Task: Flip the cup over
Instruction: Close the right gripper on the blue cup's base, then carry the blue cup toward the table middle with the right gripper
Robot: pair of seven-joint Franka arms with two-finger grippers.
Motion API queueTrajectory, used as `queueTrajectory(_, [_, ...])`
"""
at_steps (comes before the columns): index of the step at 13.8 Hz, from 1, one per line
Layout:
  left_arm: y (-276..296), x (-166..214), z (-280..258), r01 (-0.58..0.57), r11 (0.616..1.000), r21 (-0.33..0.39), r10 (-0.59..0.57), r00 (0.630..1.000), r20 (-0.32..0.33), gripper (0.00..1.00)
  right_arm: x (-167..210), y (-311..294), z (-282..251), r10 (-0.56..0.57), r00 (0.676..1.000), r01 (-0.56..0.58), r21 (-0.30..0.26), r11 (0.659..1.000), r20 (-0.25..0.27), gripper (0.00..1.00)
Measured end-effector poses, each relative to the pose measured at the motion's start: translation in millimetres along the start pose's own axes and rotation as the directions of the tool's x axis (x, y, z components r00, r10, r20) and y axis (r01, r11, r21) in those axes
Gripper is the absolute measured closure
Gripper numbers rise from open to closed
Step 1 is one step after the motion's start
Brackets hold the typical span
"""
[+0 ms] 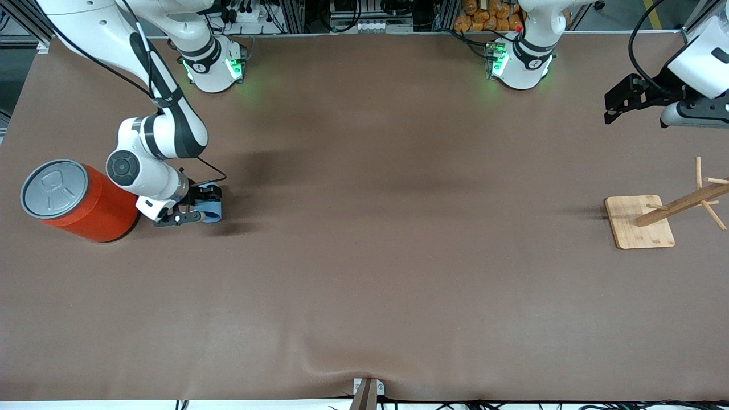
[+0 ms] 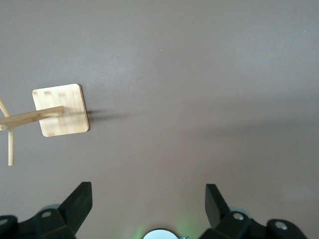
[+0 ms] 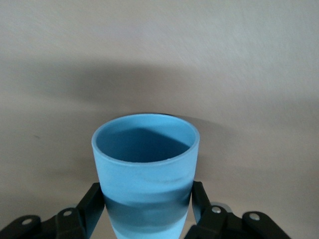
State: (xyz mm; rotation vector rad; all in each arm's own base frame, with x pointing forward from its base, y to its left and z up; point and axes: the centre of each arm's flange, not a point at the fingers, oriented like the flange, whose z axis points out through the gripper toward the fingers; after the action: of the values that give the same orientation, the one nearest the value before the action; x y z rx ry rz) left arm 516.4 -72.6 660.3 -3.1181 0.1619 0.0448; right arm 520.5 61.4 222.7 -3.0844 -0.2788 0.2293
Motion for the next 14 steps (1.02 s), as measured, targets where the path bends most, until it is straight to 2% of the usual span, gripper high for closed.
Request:
queueTrajectory(3, [0.8, 4.3, 6.4, -0.004, 1.000, -0.008, 0.004, 1.000, 0.012, 0.00, 35.3, -57.1, -58.4, -0.086, 0.996, 0.086, 0.041, 0.995, 0.003, 0.24])
queueTrajectory(4, [1.3, 5.5, 8.1, -0.005, 1.000, -0.010, 0.005, 1.000, 0.015, 0.00, 46.0, -85.1, -84.2, -0.135, 0.991, 0.135, 0.049, 0.990, -0.011, 0.24])
queueTrajectory(6, [2.3, 8.1, 12.3, -0.009, 1.000, -0.013, 0.009, 1.000, 0.024, 0.00, 60.1, -160.6, -128.6, -0.253, 0.965, 0.257, 0.045, 0.965, -0.076, 0.24])
queueTrajectory(8, [3.3, 9.5, 14.5, -0.011, 1.000, -0.015, 0.012, 1.000, 0.028, 0.00, 64.6, -243.7, -148.6, -0.375, 0.918, 0.382, 0.030, 0.924, -0.130, 0.24])
queueTrajectory(9, [3.7, 9.8, 15.0, -0.012, 1.000, -0.015, 0.013, 1.000, 0.029, 0.00, 64.6, -291.5, -151.2, -0.455, 0.878, 0.460, -0.002, 0.888, -0.148, 0.24])
queueTrajectory(10, [4.0, 10.0, 15.3, -0.013, 1.000, -0.015, 0.013, 0.999, 0.029, 0.00, 64.5, -334.1, -148.4, -0.547, 0.823, 0.544, -0.067, 0.836, -0.153, 0.24])
queueTrajectory(11, [4.1, 10.1, 15.5, -0.013, 1.000, -0.016, 0.014, 0.999, 0.030, 0.00, 65.0, -370.7, -138.6, -0.643, 0.752, 0.629, -0.137, 0.765, -0.143, 0.24])
queueTrajectory(12, [4.1, 10.2, 15.6, -0.013, 1.000, -0.016, 0.014, 0.999, 0.030, 0.00, 65.5, -402.8, -125.0, -0.735, 0.666, 0.713, -0.181, 0.678, -0.127, 0.24])
queueTrajectory(14, [3.9, 10.3, 15.9, -0.013, 1.000, -0.016, 0.013, 0.999, 0.030, 0.00, 63.2, -455.6, -99.1, -0.863, 0.497, 0.831, -0.237, 0.504, -0.092, 0.24])
